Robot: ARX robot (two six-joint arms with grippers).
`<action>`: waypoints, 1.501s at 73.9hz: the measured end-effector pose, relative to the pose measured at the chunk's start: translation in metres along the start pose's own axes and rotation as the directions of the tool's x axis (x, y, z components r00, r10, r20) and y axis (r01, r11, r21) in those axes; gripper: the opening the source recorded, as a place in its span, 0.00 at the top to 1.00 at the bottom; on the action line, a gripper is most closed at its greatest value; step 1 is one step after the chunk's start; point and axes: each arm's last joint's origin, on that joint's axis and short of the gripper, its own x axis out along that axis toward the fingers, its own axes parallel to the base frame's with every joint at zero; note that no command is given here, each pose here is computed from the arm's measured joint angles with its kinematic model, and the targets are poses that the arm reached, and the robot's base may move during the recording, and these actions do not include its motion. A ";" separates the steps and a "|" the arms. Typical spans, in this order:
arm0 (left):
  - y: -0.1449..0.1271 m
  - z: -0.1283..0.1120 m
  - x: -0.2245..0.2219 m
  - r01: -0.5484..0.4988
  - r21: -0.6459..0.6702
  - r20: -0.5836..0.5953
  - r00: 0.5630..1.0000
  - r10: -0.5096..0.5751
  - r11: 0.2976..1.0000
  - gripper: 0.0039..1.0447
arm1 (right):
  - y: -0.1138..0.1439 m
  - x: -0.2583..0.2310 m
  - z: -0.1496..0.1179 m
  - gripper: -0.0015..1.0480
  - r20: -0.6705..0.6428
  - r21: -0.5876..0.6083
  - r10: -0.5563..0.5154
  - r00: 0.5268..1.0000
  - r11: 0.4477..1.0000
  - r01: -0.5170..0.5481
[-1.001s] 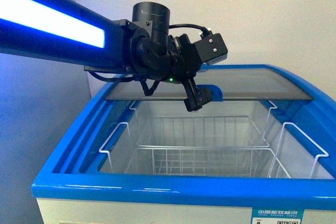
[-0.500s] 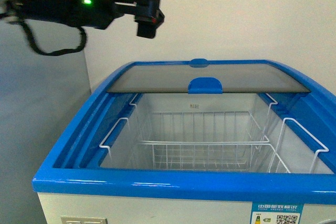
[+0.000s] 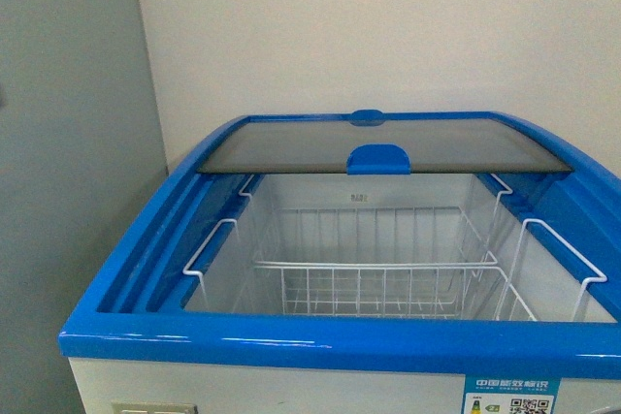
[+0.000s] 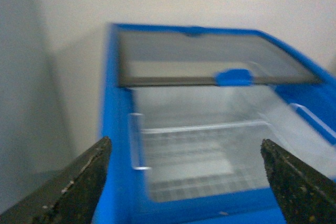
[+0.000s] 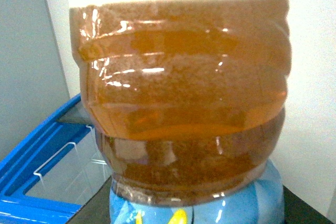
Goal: Put drink in fridge
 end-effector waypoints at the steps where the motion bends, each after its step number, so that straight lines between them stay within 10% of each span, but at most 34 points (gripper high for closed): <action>1: 0.002 -0.002 -0.004 -0.015 0.004 -0.001 1.000 0.015 1.000 0.35 | 0.000 0.000 0.000 0.61 0.000 0.000 0.000 1.000 1.000 0.000; 7: 0.014 -0.026 -0.035 -0.063 0.010 0.013 0.998 0.063 0.998 0.54 | -0.001 0.000 0.003 0.61 -0.181 -0.041 -0.096 0.979 0.995 0.090; 23: 0.027 -0.052 -0.055 -0.039 0.018 0.017 0.999 0.039 0.999 0.98 | -0.024 0.053 0.014 0.61 -0.316 -0.226 0.001 0.949 0.971 -0.076; 37: 0.032 -0.061 -0.063 -0.059 0.023 0.019 0.998 0.059 0.998 0.98 | -0.026 0.118 0.017 0.61 -0.367 -0.452 0.080 0.927 0.855 -0.253; 58: 0.032 -0.073 -0.074 -0.061 0.023 0.017 0.998 0.061 0.998 0.98 | 0.001 0.204 -0.023 0.61 -0.497 -0.757 0.211 0.842 0.369 -0.540; 77: 0.031 -0.080 -0.081 -0.061 0.023 0.018 0.998 0.061 0.998 0.98 | 0.052 0.256 -0.071 0.61 -0.569 -0.781 0.256 0.782 0.131 -0.611; 111: 0.031 -0.087 -0.089 -0.061 0.023 0.033 0.998 0.061 0.998 0.98 | 0.090 0.308 -0.157 0.61 -0.615 -0.748 0.233 0.753 0.131 -0.651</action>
